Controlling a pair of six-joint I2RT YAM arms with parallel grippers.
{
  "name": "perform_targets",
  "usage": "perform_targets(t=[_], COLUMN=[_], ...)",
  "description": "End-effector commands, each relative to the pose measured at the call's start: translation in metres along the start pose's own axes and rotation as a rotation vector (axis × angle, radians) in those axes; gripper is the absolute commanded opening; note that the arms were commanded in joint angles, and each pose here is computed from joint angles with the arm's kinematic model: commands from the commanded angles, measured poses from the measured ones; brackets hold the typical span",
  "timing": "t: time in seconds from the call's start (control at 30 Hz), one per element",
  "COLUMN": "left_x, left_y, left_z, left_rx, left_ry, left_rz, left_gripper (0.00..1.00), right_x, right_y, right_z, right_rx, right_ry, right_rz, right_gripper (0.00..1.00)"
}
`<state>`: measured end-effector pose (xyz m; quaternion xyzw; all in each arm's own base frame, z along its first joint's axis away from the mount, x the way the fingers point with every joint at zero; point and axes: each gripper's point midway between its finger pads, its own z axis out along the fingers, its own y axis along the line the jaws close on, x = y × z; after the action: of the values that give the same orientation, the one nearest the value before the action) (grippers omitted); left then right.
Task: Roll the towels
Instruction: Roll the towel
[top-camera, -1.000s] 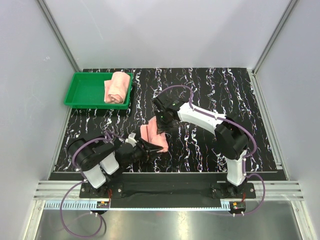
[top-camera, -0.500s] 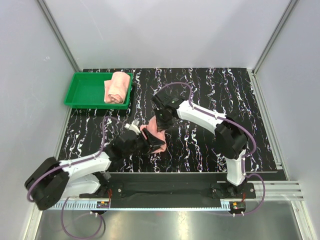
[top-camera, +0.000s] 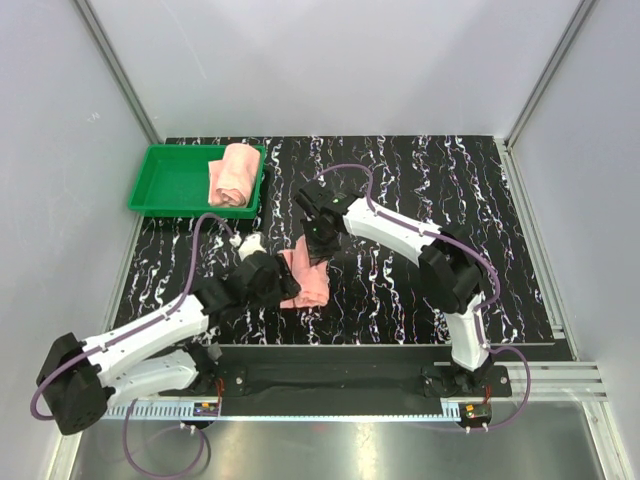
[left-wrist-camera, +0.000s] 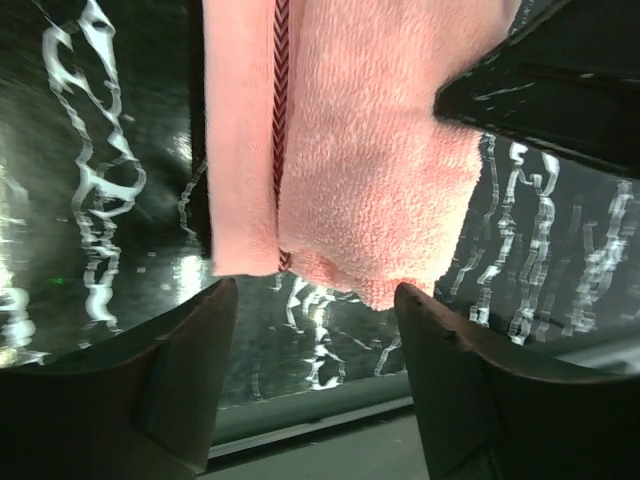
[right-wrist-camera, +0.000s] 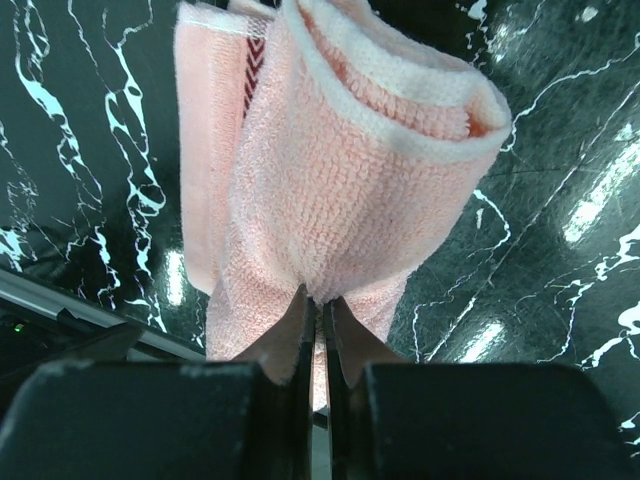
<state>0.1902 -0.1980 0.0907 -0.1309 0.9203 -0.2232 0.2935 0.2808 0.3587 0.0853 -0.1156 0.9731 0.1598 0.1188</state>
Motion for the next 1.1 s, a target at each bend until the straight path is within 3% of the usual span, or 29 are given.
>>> perform_targets(t=[0.0,0.03,0.1,0.17,0.47,0.77,0.93,1.0,1.03,1.07], left_x=[-0.022,-0.025,-0.021,-0.017,0.006,0.018,0.027,0.03,0.03,0.029], left_y=[0.0,-0.008,-0.028,-0.034,-0.058,-0.053,-0.04,-0.038,-0.037,-0.037], left_z=[-0.016,-0.019,-0.021,-0.017,0.016,0.043,0.054,0.056,0.056,0.056], left_rx=[-0.086,-0.076,-0.031,-0.014,-0.061,-0.15,-0.191,-0.191,-0.19,-0.189], left_ry=[-0.107,-0.126,-0.156,-0.166,-0.174,-0.153,-0.131,-0.13,-0.129,-0.134], left_rz=[0.133,0.162,0.239,0.271,0.448,0.477,0.482,0.474,0.474,0.471], left_gripper=[0.73,0.77,0.94,0.99,0.99,0.99,0.88,0.7,0.7,0.53], right_x=[-0.001,-0.001,-0.001,-0.001,-0.001,0.003,0.006,0.006,0.006,0.006], right_y=[0.008,0.008,0.008,0.008,0.01,0.009,0.01,0.012,0.012,0.012], right_z=[-0.005,-0.005,-0.007,-0.007,-0.016,-0.022,-0.023,-0.025,-0.025,-0.025], right_rx=[0.005,0.004,0.005,0.006,-0.006,-0.012,-0.023,-0.03,-0.032,-0.033], right_ry=[-0.003,-0.003,-0.003,-0.002,-0.008,-0.001,0.008,0.008,0.011,0.012], right_rz=[-0.027,-0.028,-0.025,-0.027,-0.031,-0.035,-0.035,-0.037,-0.04,-0.04], right_gripper=[0.0,0.0,0.0,0.0,0.0,0.0,0.0,0.0,0.0,0.0])
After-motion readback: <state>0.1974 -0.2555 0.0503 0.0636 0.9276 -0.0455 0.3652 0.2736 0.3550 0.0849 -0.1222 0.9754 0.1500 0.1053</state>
